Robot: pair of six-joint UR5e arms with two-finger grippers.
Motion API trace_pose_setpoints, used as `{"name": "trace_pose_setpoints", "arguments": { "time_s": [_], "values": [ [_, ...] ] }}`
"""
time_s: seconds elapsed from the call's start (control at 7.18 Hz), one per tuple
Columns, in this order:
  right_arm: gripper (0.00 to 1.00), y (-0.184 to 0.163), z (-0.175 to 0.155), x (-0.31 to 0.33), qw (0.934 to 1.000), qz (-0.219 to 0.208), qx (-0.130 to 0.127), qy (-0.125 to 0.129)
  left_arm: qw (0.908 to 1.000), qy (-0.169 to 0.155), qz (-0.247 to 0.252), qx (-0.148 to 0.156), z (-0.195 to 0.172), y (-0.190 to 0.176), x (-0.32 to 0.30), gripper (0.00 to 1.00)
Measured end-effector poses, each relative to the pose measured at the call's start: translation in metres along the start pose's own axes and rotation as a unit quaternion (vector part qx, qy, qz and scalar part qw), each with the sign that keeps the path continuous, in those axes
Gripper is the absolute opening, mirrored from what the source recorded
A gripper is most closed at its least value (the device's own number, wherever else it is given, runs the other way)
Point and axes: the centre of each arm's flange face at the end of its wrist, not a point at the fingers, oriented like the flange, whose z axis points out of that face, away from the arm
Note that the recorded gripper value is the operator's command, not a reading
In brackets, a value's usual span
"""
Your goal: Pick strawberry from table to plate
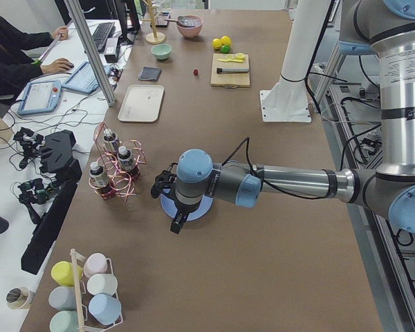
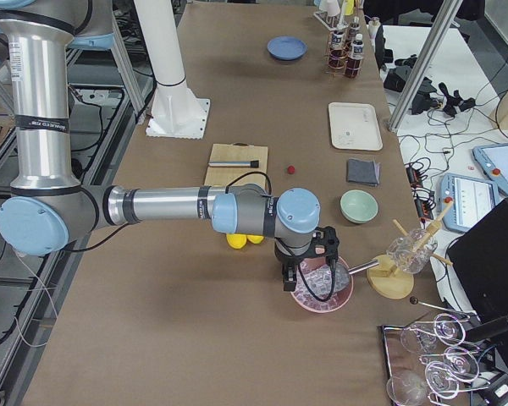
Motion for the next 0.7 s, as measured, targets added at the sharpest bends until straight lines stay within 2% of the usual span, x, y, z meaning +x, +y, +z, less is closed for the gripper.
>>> {"name": "trace_pose_setpoints", "arguments": {
  "time_s": [0.7],
  "values": [
    [1.00,-0.0038,-0.0044,-0.0048,1.0000,-0.007,0.005,0.000,1.0000,0.000,-0.004,0.002,0.0003,-0.0001,-0.0039,0.98]
  ]
}}
